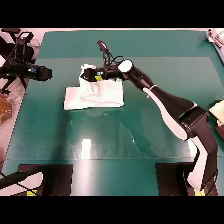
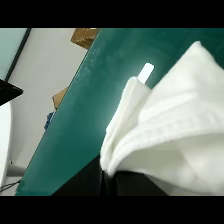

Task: Fold the shirts.

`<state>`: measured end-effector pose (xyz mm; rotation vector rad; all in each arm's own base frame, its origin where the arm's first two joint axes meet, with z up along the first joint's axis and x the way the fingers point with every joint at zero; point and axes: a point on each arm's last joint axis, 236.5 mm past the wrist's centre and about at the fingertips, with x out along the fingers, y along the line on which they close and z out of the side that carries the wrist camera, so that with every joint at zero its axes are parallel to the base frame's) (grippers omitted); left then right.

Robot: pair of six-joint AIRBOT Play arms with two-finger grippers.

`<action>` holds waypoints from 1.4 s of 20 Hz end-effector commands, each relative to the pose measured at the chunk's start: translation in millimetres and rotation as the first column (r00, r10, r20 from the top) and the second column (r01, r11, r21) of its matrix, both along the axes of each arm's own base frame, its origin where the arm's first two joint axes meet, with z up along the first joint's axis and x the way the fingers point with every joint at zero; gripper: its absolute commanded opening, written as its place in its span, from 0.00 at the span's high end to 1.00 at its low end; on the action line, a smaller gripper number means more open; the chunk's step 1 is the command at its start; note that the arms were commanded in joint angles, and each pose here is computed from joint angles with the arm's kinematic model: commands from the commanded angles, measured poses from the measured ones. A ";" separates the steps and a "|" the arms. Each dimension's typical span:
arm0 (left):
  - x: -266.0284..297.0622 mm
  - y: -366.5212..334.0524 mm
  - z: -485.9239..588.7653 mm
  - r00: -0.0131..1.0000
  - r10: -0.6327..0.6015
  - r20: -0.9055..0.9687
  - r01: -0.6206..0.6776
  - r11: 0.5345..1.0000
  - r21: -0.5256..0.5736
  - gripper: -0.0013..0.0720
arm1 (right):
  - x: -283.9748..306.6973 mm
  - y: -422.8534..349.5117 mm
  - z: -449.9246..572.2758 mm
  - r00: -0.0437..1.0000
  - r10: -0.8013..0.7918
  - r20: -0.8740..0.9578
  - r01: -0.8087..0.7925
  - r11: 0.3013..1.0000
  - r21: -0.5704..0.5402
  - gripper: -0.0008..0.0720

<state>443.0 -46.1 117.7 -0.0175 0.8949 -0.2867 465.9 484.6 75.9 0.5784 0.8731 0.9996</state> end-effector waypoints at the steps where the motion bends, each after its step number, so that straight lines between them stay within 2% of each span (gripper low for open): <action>1: -2.1 -0.2 -0.8 1.000 -0.003 -0.008 0.003 1.000 0.000 0.96 | 3.6 7.9 -0.9 0.998 -0.036 -0.059 0.040 0.998 0.057 0.94; 2: -1.9 -0.2 -0.9 1.000 -0.004 -0.008 0.004 1.000 0.000 0.96 | 4.0 9.0 2.9 0.997 -0.040 -0.068 0.045 0.996 0.076 0.82; 3: -1.7 -0.2 -0.8 1.000 -0.003 -0.007 0.003 1.000 0.000 0.96 | 2.9 10.5 6.5 0.997 -0.036 -0.075 0.043 0.995 0.094 0.77; 6: -2.0 -5.5 0.8 1.000 -0.007 -0.008 0.006 1.000 -0.027 0.96 | -6.7 15.5 18.3 0.998 0.016 -0.062 -0.009 0.993 0.119 0.71; 7: -2.0 -6.9 1.4 1.000 -0.007 -0.007 0.007 0.999 -0.034 0.95 | -11.6 17.3 24.2 0.998 0.041 -0.056 -0.034 0.992 0.124 0.63; 9: -1.9 -7.6 1.7 1.000 -0.008 -0.006 0.007 0.999 -0.038 0.96 | -22.3 19.0 41.3 0.994 0.103 -0.031 -0.098 0.986 0.137 0.61; 10: -1.9 -7.6 1.7 1.000 -0.008 -0.006 0.007 0.999 -0.038 0.96 | -27.2 19.1 50.4 0.991 0.135 -0.007 -0.132 0.981 0.140 0.48; 11: -2.5 -7.7 1.3 1.000 -0.009 -0.009 0.008 0.999 -0.037 0.96 | -26.7 13.8 60.8 0.988 0.152 0.019 -0.153 0.978 0.143 0.26; 12: -3.6 -8.0 0.6 1.000 -0.011 -0.014 0.010 0.999 -0.037 0.96 | -24.5 5.7 68.5 0.987 0.155 0.027 -0.158 0.977 0.145 0.21; 14: -7.1 -8.6 -1.8 0.999 -0.017 -0.032 0.016 0.999 -0.036 0.95 | -14.5 -24.2 81.1 0.987 0.154 0.042 -0.158 0.980 0.121 0.21; 15: -8.6 -9.0 -2.7 0.999 -0.020 -0.039 0.018 0.999 -0.037 0.95 | -6.3 -48.8 78.0 0.991 0.134 0.008 -0.135 0.989 0.067 0.21; 17: -11.8 -9.8 -4.7 0.998 -0.025 -0.054 0.023 0.999 -0.037 0.96 | 5.2 -115.0 52.9 0.995 0.074 -0.065 -0.081 0.990 -0.116 0.18; 18: -12.8 -10.1 -5.2 0.998 -0.027 -0.058 0.025 0.999 -0.038 0.95 | 5.4 -152.1 37.1 0.994 0.044 -0.104 -0.065 0.976 -0.209 0.12; 19: -12.9 -10.3 -5.2 0.998 -0.027 -0.059 0.025 0.999 -0.039 0.95 | 1.8 -193.0 19.7 0.988 0.015 -0.153 -0.060 0.955 -0.291 0.10; 20: -12.9 -10.4 -5.0 0.998 -0.027 -0.058 0.025 0.999 -0.040 0.95 | -2.9 -225.6 6.2 0.979 -0.017 -0.203 -0.053 0.942 -0.332 0.04; 24: -13.7 -11.8 -5.0 0.998 -0.028 -0.063 0.025 0.999 -0.047 0.95 | -6.8 -309.3 -48.2 0.919 -0.174 -0.352 0.039 0.933 -0.359 0.02; 27: -17.4 -14.3 -1.0 0.997 -0.034 -0.062 0.031 0.998 -0.055 0.95 | -3.7 -323.0 -89.6 0.888 -0.233 -0.397 0.080 0.928 -0.365 0.02; 28: -17.3 -13.8 6.4 0.999 -0.030 -0.038 0.028 0.998 -0.054 0.96 | -3.9 -313.7 -95.0 0.882 -0.215 -0.419 0.072 0.941 -0.332 0.01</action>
